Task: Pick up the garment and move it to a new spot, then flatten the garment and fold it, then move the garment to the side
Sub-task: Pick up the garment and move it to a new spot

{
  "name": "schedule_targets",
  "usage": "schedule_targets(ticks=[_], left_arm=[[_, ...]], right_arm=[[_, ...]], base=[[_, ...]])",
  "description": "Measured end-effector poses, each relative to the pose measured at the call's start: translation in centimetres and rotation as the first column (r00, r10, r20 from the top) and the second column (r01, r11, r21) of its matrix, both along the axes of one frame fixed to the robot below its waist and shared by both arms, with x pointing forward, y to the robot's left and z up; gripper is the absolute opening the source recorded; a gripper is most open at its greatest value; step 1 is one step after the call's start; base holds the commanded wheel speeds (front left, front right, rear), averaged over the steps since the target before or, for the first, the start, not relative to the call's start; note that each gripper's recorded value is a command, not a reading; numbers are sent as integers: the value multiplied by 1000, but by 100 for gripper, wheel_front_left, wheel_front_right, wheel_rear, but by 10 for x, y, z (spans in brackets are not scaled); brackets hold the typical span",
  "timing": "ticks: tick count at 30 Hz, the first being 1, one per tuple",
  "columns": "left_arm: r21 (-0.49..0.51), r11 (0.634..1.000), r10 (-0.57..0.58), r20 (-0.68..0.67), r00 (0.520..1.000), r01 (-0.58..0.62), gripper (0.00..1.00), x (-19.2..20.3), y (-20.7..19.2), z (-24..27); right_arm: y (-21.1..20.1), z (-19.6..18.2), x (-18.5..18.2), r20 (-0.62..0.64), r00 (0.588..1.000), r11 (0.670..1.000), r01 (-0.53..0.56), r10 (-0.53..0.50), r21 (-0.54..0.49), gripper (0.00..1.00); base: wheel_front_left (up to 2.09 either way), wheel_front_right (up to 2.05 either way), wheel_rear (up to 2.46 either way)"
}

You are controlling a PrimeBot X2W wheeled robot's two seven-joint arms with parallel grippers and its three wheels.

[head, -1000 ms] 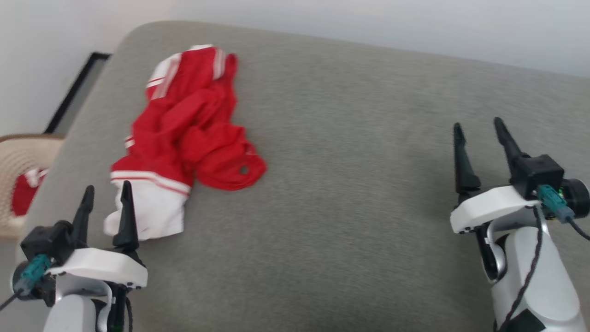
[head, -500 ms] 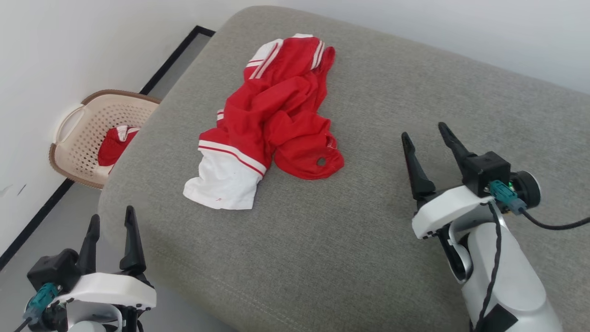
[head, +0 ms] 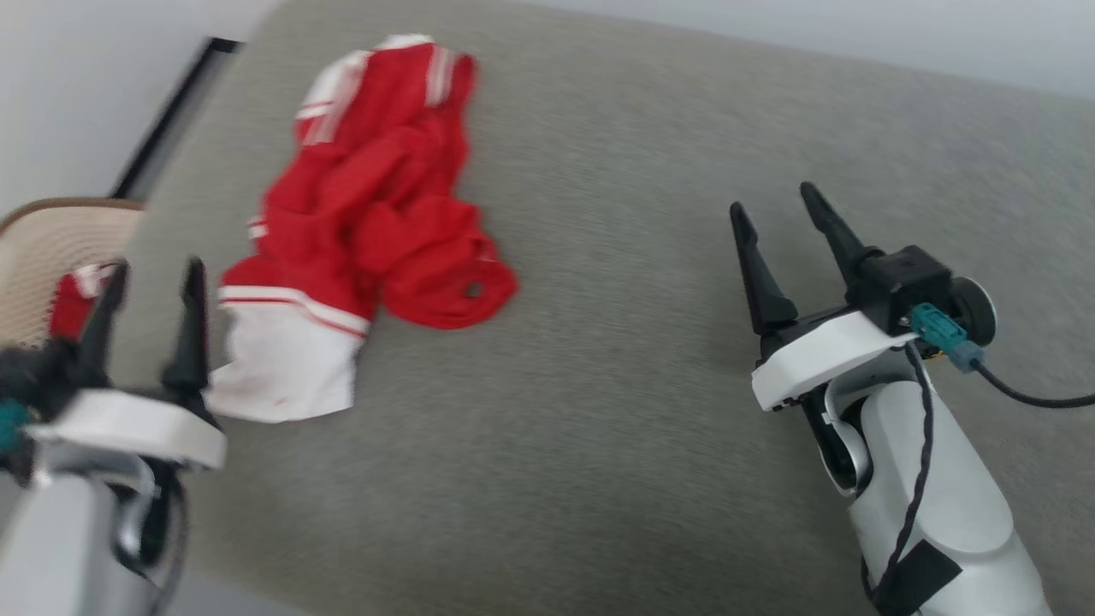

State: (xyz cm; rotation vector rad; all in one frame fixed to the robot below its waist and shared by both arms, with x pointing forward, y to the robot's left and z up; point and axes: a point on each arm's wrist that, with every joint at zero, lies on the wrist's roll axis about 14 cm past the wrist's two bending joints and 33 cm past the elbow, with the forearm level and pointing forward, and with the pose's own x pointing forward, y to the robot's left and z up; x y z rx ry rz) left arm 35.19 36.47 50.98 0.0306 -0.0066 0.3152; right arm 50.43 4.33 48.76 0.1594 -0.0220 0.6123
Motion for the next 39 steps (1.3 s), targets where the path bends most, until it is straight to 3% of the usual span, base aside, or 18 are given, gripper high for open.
schedule_targets(ticks=[9, 12, 14, 17, 22, 29, 31, 32, 34, 39], left_arm=[[65, 966, -236, -179, 955, 251, 100, 104, -1, -17], [-15, 960, -273, -290, 917, 281, 100, 131, -3, -39], [-93, 954, -299, -412, 861, 287, 100, 139, -8, -67], [-196, 946, -324, -569, 756, 258, 100, 141, -11, -104], [-298, 941, -329, -697, 637, 160, 100, 149, -7, -143], [-358, 932, -331, -772, 542, 59, 100, 160, -2, -174], [-374, 926, -338, -773, 537, 44, 100, 163, -4, -180], [-379, 924, -341, -773, 535, 41, 71, 164, -5, -182], [-383, 922, -348, -767, 539, 51, 0, 165, -7, -182], [-336, 931, -349, -701, 621, 144, 0, 174, -15, -166]], right_arm=[[-90, -30, 8, -71, 976, 978, 208, -207, 4, 100], [-115, -36, 7, -89, 961, 964, 264, -262, 11, 100], [-131, -39, 5, -97, 950, 954, 299, -296, 12, 100], [-154, -43, 1, -109, 932, 937, 349, -346, 11, 100], [-186, -51, -9, -128, 900, 907, 420, -418, -8, 100], [-212, -61, -16, -137, 869, 880, 474, -475, -44, 100], [-217, -64, -18, -139, 863, 874, 482, -485, -53, 100], [-218, -65, -19, -141, 861, 872, 485, -488, -58, 100], [-219, -65, -19, -136, 861, 872, 486, -490, -61, 100], [-217, -55, -17, -111, 866, 873, 485, -488, -51, 100]], base=[[0, 0, 0], [0, 0, 0], [0, 0, 0], [0, 0, 0], [0, 0, 0], [0, 0, 0], [0, 0, 0], [0, 0, 0], [0, 0, 0], [0, 0, 0]])
